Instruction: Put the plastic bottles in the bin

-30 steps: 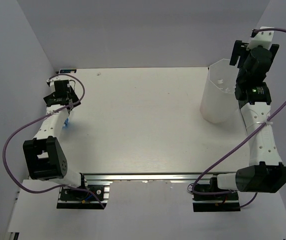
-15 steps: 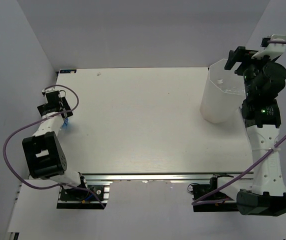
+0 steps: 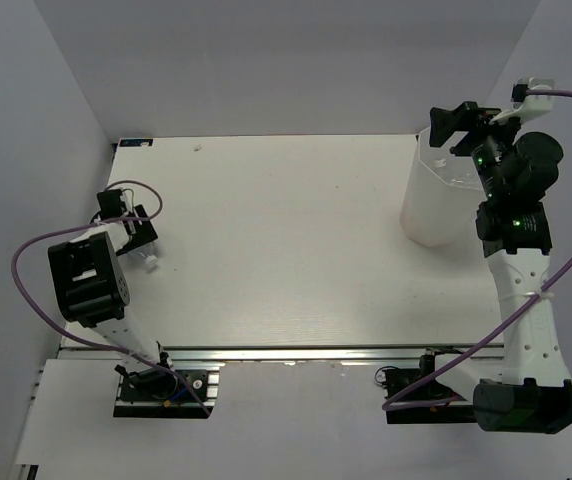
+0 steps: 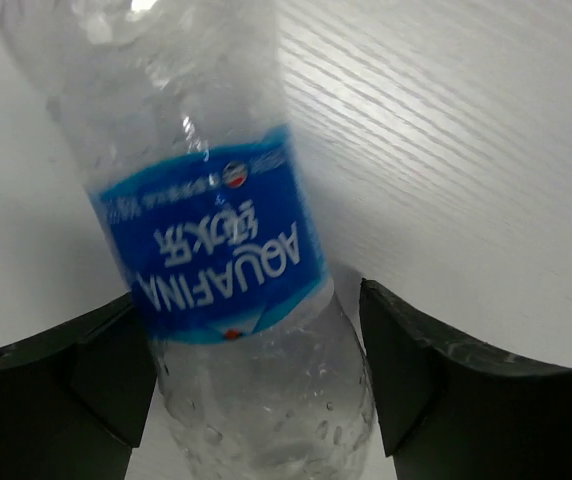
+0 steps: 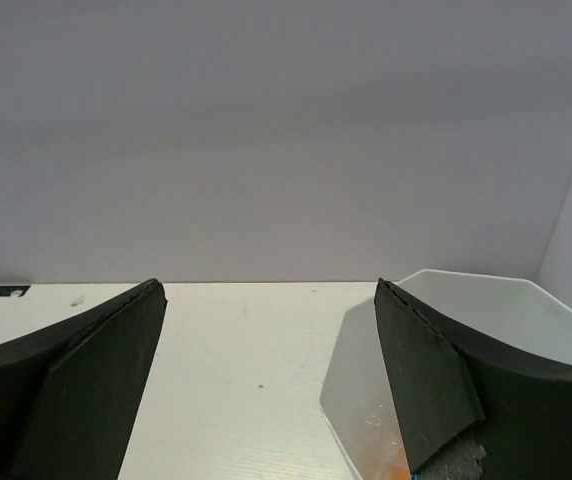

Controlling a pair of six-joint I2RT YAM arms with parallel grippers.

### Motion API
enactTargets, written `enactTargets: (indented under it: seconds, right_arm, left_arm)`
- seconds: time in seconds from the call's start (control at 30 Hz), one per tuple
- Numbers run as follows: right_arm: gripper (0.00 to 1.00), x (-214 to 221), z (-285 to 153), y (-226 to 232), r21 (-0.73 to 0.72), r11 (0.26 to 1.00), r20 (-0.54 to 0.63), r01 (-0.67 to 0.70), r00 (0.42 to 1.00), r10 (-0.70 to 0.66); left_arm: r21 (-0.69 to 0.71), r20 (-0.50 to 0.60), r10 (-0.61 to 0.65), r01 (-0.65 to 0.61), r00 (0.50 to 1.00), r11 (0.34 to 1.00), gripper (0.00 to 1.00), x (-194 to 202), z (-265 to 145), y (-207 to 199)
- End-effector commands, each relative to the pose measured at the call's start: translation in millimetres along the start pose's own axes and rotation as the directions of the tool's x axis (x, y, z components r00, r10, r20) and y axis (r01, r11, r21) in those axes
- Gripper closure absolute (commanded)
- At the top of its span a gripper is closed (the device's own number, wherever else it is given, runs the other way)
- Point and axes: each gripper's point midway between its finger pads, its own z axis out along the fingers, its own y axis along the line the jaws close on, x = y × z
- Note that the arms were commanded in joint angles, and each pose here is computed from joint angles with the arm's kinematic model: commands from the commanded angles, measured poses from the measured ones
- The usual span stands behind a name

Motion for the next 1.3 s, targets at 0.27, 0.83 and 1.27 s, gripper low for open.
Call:
enactTargets:
  seconds: [0.27,0.83,1.27]
  right_arm:
    - [0.11,42.8,-27.9,96.2,-0.42,0.899,-0.053,0.126,0.985,-0.163]
    - [0.11,193.3,-33.5,218.1,-0.534,0.821,-0.426,-0.202,0.903,-0.055]
    - [0.12,224.0,-38.5,246.5,-0.554,0.781,-0.456,-0.288,0.89,0.005]
  left_arm:
    - [0.469,0.09,-0.186,0.123,0.978,0.875,0.5,-48.4,-56.3,-100.2]
    - [0.786,0.234,-0.497,0.138,0.836,0.602,0.53,-64.0,-283.7,-337.9]
    - [0.866,0.18,-0.606,0.168,0.775,0.471,0.53,-47.8,-352.9,-366.4]
